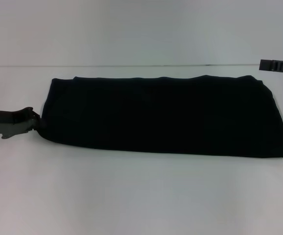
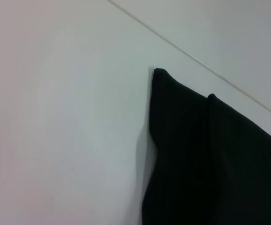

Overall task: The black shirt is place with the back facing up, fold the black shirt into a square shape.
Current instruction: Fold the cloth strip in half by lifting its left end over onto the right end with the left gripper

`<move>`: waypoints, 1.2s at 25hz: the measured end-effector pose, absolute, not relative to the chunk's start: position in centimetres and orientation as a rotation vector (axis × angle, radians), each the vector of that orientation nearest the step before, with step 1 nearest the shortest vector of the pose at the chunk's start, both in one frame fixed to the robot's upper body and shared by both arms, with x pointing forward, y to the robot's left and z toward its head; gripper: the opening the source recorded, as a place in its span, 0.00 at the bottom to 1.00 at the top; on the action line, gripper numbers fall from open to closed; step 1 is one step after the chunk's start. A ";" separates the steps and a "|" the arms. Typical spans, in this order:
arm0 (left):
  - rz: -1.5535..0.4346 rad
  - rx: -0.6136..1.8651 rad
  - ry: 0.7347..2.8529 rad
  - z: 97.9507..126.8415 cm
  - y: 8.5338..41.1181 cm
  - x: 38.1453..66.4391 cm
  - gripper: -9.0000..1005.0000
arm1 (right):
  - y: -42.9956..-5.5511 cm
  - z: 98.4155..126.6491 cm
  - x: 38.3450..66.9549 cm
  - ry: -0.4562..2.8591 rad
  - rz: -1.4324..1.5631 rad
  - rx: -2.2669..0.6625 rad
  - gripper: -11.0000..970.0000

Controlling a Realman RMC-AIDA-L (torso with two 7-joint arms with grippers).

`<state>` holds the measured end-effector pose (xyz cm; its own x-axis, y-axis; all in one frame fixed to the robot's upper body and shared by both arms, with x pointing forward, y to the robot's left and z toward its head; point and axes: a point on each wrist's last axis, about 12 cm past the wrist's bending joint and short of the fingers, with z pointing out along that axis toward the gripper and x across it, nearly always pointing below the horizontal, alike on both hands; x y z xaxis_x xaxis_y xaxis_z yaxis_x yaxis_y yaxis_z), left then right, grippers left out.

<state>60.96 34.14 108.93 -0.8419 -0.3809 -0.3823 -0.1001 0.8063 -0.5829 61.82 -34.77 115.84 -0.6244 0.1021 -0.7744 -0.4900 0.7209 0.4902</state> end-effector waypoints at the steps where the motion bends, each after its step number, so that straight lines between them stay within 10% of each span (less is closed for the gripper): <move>1: -0.763 -0.355 2.498 109.0 34.2 61.0 0.22 | -34.8 115.8 61.8 2.079 0.891 -0.294 0.96; 5: -0.754 -0.343 2.498 108.9 34.4 60.9 0.04 | -34.6 115.7 61.8 2.080 0.894 -0.292 0.96; 30: -0.708 -0.413 2.341 112.6 43.8 54.9 0.10 | -31.6 115.2 63.1 2.002 0.935 -0.239 0.96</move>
<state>54.89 43.77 112.59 -0.7397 -0.4567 -0.4942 -0.1062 0.8045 -0.5844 63.15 -31.59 115.24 -0.5881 0.1790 -0.7888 -0.4897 0.6973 0.5234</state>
